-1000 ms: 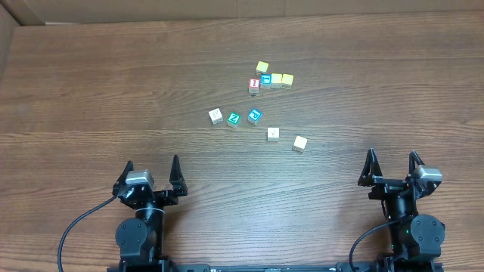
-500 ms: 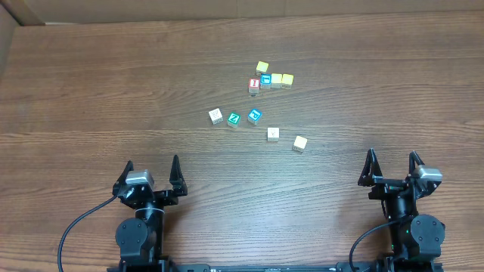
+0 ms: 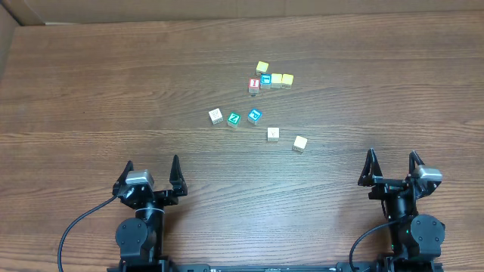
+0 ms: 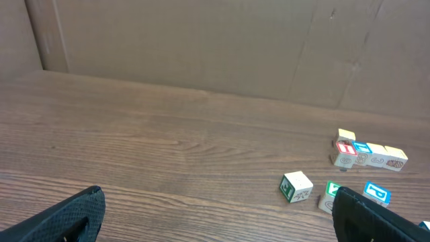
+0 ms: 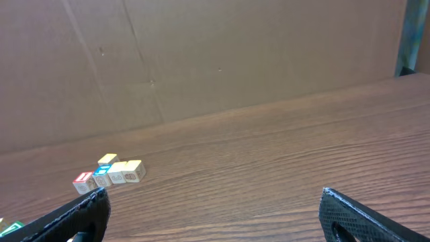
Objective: Flip 5 blocks
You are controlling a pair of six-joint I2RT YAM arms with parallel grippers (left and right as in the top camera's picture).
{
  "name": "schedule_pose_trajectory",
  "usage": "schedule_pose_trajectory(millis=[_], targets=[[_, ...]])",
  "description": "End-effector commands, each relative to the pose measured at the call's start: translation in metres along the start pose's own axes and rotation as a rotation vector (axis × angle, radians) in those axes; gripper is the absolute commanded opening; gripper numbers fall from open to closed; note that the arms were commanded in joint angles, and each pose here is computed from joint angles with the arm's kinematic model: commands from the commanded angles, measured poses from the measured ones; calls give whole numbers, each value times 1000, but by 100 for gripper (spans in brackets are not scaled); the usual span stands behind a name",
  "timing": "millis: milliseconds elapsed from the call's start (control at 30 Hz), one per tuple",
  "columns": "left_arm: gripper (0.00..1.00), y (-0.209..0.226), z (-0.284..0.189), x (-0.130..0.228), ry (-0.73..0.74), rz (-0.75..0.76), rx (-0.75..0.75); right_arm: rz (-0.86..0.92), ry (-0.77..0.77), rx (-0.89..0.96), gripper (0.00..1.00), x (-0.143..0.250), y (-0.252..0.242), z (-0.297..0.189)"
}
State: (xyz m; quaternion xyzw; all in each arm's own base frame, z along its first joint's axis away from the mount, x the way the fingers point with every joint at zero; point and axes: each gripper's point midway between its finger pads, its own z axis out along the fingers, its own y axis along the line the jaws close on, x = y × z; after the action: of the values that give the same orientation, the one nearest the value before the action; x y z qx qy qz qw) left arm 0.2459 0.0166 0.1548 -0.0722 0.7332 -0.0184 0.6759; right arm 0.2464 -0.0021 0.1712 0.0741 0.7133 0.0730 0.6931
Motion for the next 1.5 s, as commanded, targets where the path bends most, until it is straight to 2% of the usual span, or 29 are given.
schedule_pose_trajectory(millis=[0,733,833,1100,1300,1467], targets=[[100,-3,0,-1,-6,18,15,-12,-1,-17,100,2,3,0],[100,-3,0,-1,-7,18,16,-12,-2,-17,100,2,3,0],[100,-4,0,0,-5,-25,24,-12,-2,-17,100,2,3,0],[100,-8,-1,-16,-67,-28,46,-10,-10,-19,100,0,3,0],[100,-29,-4,-16,-56,-23,167,48,-1,-78,100,1,13,0],[100,-37,-11,-34,-64,-20,203,46,-19,-82,100,-8,15,-2]])
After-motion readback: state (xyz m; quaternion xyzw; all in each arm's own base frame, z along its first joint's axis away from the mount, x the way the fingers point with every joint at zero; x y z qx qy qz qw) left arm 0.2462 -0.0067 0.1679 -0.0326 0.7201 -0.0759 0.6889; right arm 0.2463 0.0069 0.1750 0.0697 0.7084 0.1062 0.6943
